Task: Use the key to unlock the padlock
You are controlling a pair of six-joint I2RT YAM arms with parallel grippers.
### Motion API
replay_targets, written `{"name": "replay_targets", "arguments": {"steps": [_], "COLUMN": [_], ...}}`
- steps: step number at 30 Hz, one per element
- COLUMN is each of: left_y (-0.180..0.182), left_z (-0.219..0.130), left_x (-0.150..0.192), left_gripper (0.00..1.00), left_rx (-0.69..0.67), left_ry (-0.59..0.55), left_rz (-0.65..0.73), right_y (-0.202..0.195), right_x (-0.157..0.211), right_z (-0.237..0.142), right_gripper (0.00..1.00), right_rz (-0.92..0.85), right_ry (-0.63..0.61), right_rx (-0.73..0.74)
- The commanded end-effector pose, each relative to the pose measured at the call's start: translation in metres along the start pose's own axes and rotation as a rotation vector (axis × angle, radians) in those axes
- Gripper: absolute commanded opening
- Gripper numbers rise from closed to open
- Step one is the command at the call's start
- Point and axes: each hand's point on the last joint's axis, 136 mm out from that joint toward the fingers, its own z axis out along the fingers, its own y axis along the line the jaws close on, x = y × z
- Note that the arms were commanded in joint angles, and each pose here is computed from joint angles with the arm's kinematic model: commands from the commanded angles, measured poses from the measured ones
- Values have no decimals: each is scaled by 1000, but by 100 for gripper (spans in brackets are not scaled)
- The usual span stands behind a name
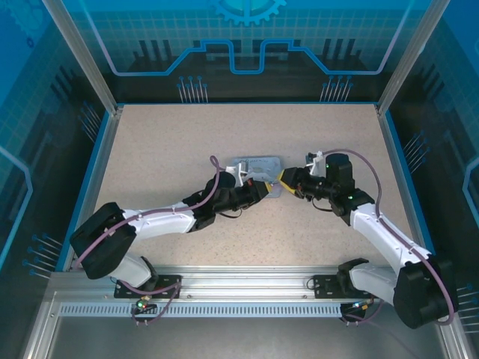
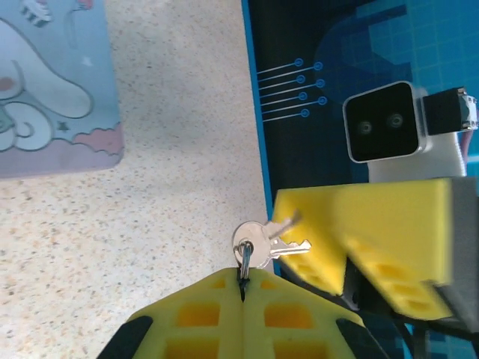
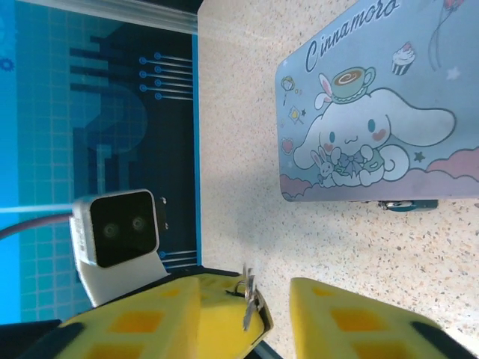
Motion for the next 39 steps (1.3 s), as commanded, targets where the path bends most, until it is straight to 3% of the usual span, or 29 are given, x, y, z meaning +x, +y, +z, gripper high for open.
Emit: {"name": "replay_targets", "arguments": {"steps": [1,28,39], "left_y": [-3,-21,-24], "left_z": [-4,-2,-2], "left_x": [-6,-10,-11], "left_gripper": [0,0,0], "left_rx": [4,55,61], "left_ry": [-33,-36,-35], "left_rz": [48,37,36], "right_y": [-4,13,21], "right_x": [0,11,9], "right_z": [-10,14,21], "right_gripper": [45,33,21], "right_rz": [10,-24,-34], "right_ry": [-7,34,42], "right_rx": [-3,-48,-53]}}
